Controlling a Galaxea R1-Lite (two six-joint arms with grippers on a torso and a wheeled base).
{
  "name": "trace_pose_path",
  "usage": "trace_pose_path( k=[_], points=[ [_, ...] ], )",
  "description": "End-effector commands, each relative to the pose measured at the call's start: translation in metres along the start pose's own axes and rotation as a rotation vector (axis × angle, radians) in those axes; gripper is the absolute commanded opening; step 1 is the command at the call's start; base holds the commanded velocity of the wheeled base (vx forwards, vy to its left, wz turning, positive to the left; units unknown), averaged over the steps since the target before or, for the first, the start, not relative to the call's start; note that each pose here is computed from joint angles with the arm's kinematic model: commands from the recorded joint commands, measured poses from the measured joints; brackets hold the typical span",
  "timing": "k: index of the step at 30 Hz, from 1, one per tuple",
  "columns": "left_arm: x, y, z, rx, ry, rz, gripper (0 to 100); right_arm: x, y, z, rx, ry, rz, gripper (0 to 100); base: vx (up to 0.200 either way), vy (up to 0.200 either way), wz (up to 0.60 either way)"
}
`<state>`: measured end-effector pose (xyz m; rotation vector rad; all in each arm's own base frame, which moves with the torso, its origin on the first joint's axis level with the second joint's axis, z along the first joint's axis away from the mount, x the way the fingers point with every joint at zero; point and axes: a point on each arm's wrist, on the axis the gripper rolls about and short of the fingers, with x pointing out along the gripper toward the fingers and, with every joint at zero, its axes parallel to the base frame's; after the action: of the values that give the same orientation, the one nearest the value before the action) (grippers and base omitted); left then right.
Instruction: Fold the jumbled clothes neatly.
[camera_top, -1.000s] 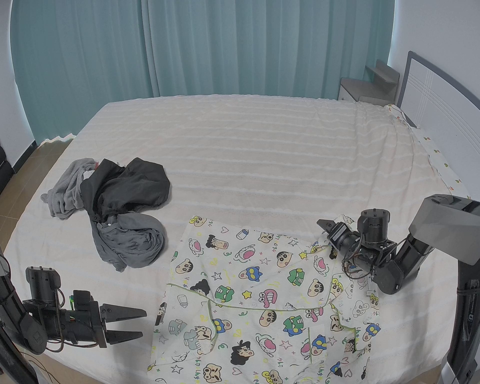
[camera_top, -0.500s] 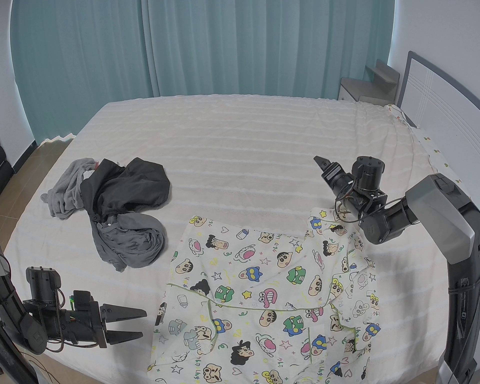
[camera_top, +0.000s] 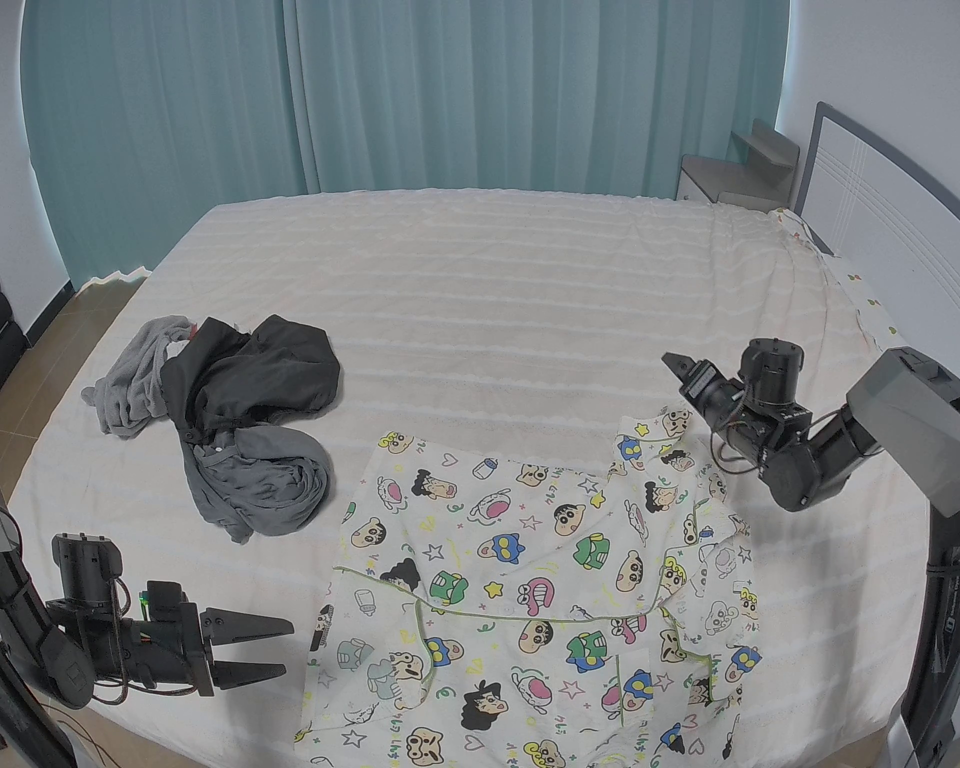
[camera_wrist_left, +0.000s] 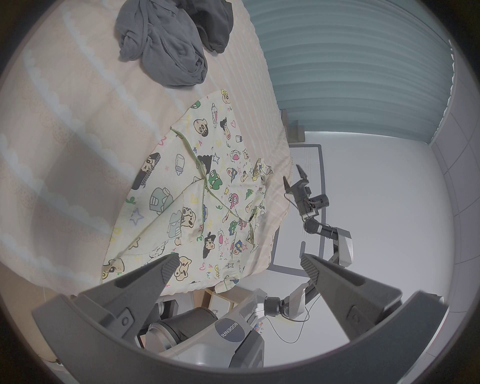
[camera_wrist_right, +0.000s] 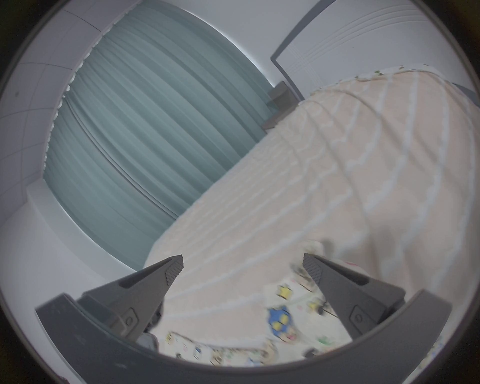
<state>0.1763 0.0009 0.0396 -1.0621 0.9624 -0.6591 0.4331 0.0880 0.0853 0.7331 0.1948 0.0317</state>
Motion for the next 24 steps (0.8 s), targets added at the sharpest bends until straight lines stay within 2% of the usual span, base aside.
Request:
trace_pose_path(
  k=[1,3,4,5,8,10,11,16,24],
  points=[
    [0.0,0.002,-0.003,-0.018,0.006,0.006,100,-0.085,-0.04,0.041,0.012,0.05,-0.106,100,0.0,0.0,0.0],
    [0.0,0.003,-0.003,-0.022,0.007,0.007,100,-0.118,-0.054,0.04,0.032,0.142,-0.104,100,0.0,0.0,0.0],
    [0.0,0.003,-0.003,-0.024,0.009,0.006,100,-0.123,-0.056,0.04,0.035,0.153,-0.101,100,0.0,0.0,0.0],
    [0.0,0.003,-0.003,-0.027,0.01,0.007,100,-0.144,-0.066,0.037,0.05,0.22,-0.092,100,0.0,0.0,0.0],
    [0.001,0.004,-0.003,-0.034,0.014,0.009,100,-0.163,-0.087,0.035,0.069,0.299,-0.092,100,0.0,0.0,0.0],
    [0.001,0.005,-0.003,-0.036,0.013,0.01,100,-0.167,-0.094,0.034,0.075,0.32,-0.095,100,0.0,0.0,0.0],
    [0.001,0.005,-0.003,-0.035,0.013,0.01,100,-0.172,-0.111,0.031,0.086,0.371,-0.107,100,0.0,0.0,0.0],
    [0.002,0.005,-0.003,-0.033,0.018,0.009,100,-0.173,-0.132,0.022,0.03,0.463,-0.083,100,0.0,0.0,0.0],
    [0.003,0.006,-0.003,-0.032,0.026,0.011,100,-0.163,-0.155,-0.011,0.027,0.614,-0.093,100,0.0,0.0,0.0]
  ],
)
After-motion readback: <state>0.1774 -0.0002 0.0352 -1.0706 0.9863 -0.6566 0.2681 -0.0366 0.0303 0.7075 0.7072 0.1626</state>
